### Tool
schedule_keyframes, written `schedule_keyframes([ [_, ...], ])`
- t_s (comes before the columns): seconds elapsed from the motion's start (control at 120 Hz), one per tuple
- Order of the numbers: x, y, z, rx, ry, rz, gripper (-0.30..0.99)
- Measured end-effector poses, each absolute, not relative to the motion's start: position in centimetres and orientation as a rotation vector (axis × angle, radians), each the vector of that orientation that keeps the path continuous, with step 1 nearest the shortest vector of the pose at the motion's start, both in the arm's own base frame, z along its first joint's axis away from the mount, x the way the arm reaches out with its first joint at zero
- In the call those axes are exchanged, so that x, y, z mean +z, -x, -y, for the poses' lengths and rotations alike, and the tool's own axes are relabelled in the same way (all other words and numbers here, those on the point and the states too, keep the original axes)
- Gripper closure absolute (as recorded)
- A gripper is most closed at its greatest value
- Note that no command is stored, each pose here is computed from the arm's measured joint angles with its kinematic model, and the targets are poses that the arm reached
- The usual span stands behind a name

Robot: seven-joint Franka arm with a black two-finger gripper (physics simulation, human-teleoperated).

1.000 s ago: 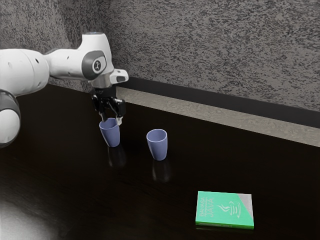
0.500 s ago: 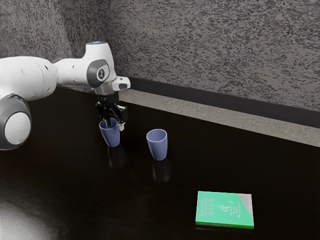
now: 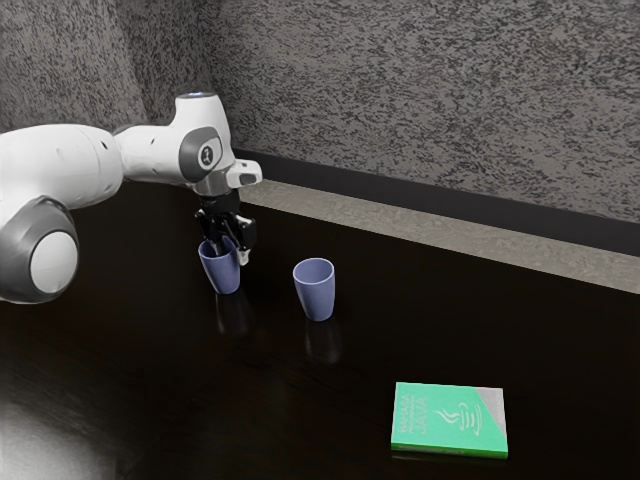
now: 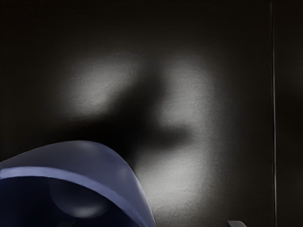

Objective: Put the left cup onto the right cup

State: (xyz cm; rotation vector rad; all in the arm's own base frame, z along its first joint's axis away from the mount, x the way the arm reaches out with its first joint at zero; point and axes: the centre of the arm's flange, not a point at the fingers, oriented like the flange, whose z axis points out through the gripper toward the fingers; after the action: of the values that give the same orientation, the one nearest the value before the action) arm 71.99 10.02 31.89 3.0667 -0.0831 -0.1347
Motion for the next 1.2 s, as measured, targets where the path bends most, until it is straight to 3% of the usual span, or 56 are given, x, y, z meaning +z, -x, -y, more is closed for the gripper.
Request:
schedule_keyframes([
  [0.258, 31.8, -72.0, -10.2, -0.135, -3.065, 0.083, 0.58],
  [0.492, 31.9, -72.1, -10.0, -0.13, -3.069, 0.088, 0.72],
  [0.85, 32.4, -72.1, -9.7, -0.123, -3.085, 0.091, 0.79],
  [1.2, 38.8, -70.8, -5.0, -0.068, -3.134, 0.177, 0.78],
])
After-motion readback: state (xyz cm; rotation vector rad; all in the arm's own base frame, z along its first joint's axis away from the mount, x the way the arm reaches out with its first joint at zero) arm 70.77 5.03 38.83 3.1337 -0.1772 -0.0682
